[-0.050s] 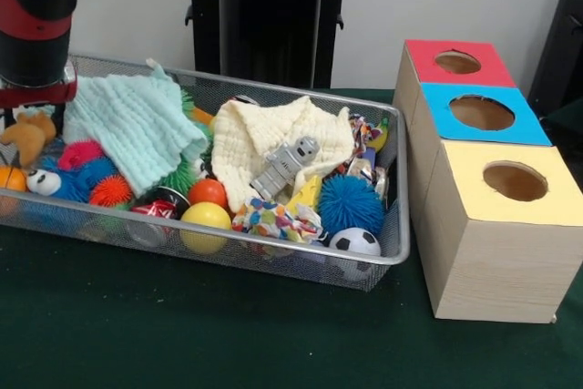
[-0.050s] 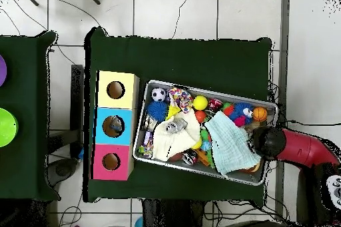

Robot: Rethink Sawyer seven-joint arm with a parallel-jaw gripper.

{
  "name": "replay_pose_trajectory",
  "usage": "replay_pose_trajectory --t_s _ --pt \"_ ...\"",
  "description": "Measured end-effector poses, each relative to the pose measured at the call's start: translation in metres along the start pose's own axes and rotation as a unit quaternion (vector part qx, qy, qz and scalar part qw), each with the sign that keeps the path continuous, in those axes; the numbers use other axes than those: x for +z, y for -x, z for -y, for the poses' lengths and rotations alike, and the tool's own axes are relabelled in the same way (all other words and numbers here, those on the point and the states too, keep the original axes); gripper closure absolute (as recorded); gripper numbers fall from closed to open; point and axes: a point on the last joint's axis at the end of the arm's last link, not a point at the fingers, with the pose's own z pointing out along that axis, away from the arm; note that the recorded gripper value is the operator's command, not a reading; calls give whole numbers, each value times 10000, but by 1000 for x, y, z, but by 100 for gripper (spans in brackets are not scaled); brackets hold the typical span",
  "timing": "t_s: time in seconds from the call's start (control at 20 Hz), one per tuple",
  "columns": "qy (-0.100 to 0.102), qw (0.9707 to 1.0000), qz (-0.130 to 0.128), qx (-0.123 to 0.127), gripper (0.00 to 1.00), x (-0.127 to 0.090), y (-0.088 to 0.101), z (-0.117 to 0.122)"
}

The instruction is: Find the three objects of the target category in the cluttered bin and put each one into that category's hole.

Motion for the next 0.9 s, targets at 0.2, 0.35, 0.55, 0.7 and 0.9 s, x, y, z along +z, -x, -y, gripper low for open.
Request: replay_pose_trajectory --t_s 0.2,0.35,0.55,0.7,0.9 --pt "70 10000 18 43 0 4 -4 -1" --pt "96 9999 28 57 0 5 -5 -1" --pt "45 10000 33 -20 0 6 -5 -2" --pt "3 10000 26 -88 0 7 -5 -2" --pt "-22 9998 162 -65 0 8 -1 0"
